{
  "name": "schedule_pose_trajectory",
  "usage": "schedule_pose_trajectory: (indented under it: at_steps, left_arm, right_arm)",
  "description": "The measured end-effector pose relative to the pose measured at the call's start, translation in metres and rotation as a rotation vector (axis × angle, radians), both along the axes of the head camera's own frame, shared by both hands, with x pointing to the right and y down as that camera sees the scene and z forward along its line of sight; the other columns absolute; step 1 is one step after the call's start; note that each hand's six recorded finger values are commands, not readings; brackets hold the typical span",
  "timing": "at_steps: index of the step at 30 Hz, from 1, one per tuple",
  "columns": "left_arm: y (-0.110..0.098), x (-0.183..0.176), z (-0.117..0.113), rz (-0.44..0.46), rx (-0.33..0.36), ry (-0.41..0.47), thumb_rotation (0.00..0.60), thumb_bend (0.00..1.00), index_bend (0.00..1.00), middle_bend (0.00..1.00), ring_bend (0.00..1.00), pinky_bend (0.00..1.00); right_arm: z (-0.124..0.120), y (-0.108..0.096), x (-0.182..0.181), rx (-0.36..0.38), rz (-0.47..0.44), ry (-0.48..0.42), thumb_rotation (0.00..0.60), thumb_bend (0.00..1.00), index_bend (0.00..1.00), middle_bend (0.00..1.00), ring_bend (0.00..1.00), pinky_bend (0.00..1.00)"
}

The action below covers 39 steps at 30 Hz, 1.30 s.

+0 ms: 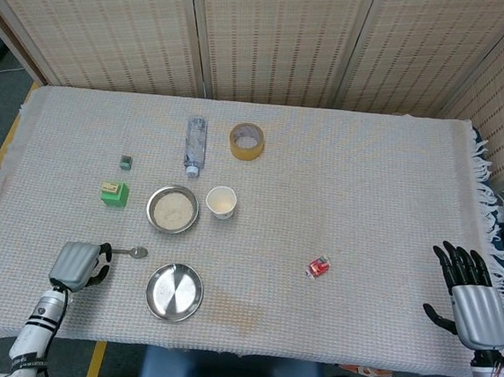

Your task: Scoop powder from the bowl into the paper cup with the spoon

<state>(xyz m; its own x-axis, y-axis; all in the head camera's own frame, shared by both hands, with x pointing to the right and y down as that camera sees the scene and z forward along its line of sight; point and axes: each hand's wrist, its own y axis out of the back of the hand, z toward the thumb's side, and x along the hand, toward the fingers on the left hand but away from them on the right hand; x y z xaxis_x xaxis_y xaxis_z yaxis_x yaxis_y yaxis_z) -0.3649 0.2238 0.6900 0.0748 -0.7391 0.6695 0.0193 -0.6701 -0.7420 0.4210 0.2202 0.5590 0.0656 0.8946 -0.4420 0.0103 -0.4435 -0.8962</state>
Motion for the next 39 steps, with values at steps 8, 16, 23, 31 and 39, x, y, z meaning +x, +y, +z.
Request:
schedule_pose_trajectory:
  at_steps: [8,16,23,31,39]
  left_arm:
    - [-0.012,-0.002,0.015,-0.032,0.013,-0.033,0.600,0.41,0.47,1.00,1.00,1.00]
    - [-0.018,-0.003,0.028,-0.038,0.020,-0.058,0.600,0.40,0.50,1.00,1.00,1.00]
    - [-0.019,0.005,0.038,-0.021,0.027,-0.066,0.600,0.40,0.47,1.00,1.00,1.00]
    - [-0.019,0.009,0.040,0.000,0.033,-0.079,0.600,0.40,0.47,1.00,1.00,1.00]
    - [-0.018,0.008,0.044,0.001,0.007,-0.092,0.600,0.40,0.47,1.00,1.00,1.00]
  right_arm:
    - [0.002,-0.001,0.001,-0.006,0.005,0.005,0.600,0.09,0.00,0.00,0.00,0.00]
    - [0.004,-0.002,0.002,-0.014,0.009,0.013,0.600,0.09,0.00,0.00,0.00,0.00]
    - [0.006,-0.003,0.003,-0.016,0.014,0.018,0.600,0.09,0.00,0.00,0.00,0.00]
    - [0.006,-0.004,0.005,-0.017,0.018,0.022,0.600,0.09,0.00,0.00,0.00,0.00]
    - [0.007,-0.004,0.005,-0.020,0.017,0.024,0.600,0.09,0.00,0.00,0.00,0.00]
